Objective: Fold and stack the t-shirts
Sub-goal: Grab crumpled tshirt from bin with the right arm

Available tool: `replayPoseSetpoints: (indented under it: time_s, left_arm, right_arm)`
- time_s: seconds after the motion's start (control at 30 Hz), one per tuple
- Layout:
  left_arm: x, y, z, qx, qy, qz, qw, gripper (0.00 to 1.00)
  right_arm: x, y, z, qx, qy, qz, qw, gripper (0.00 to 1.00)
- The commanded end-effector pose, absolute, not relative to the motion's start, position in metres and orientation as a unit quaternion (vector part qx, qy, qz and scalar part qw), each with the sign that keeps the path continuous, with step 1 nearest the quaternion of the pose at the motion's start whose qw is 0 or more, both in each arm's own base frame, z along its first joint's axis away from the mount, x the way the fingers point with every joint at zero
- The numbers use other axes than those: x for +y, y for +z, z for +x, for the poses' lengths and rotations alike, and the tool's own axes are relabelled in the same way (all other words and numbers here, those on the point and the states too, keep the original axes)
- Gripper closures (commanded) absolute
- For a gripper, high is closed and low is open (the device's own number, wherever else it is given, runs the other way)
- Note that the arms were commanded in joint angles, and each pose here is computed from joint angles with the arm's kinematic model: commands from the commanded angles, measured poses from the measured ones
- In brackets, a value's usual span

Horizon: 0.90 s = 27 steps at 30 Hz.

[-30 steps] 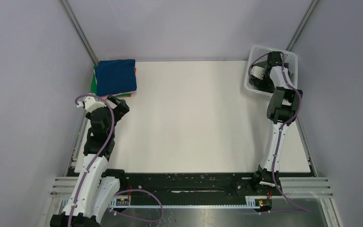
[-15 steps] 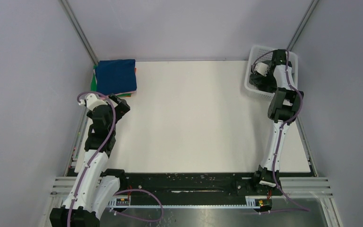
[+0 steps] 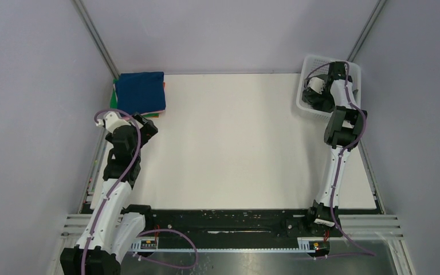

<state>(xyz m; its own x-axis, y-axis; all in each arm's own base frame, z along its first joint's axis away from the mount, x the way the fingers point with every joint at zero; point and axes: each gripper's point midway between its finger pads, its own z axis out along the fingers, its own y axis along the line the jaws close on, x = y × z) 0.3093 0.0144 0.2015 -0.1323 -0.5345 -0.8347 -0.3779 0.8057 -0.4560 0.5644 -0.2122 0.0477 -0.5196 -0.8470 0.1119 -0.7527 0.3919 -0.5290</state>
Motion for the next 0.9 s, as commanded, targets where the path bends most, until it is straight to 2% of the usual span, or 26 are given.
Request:
replayPoseSetpoints:
  time_s: [0.0, 0.07, 0.17, 0.37, 0.57, 0.87]
  left_arm:
    - [0.016, 0.233, 0.319, 0.719, -0.081, -0.308, 0.618, 0.01]
    - [0.016, 0.233, 0.318, 0.719, -0.081, -0.309, 0.617, 0.01]
    - [0.015, 0.236, 0.313, 0.717, -0.085, -0.309, 0.619, 0.01]
    - [0.01, 0.242, 0.302, 0.713, -0.102, -0.303, 0.624, 0.01]
    - [0.01, 0.25, 0.288, 0.702, -0.113, -0.302, 0.635, 0.01]
    - [0.01, 0.25, 0.268, 0.705, -0.113, -0.302, 0.631, 0.01]
  right_arm:
    - [-0.21, 0.06, 0.563, 0.806, -0.284, -0.514, 0.078, 1.0]
    - [-0.213, 0.069, 0.574, 0.8, -0.324, -0.491, 0.114, 1.0]
    - [-0.216, 0.1, 0.601, 0.763, -0.417, -0.447, 0.21, 1.0]
    - [-0.2, 0.194, 0.627, 0.696, -0.512, -0.344, 0.366, 1.0]
    - [-0.174, 0.283, 0.623, 0.664, -0.507, -0.26, 0.484, 1.0]
    - [-0.086, 0.418, 0.576, 0.62, -0.394, -0.145, 0.663, 1.0]
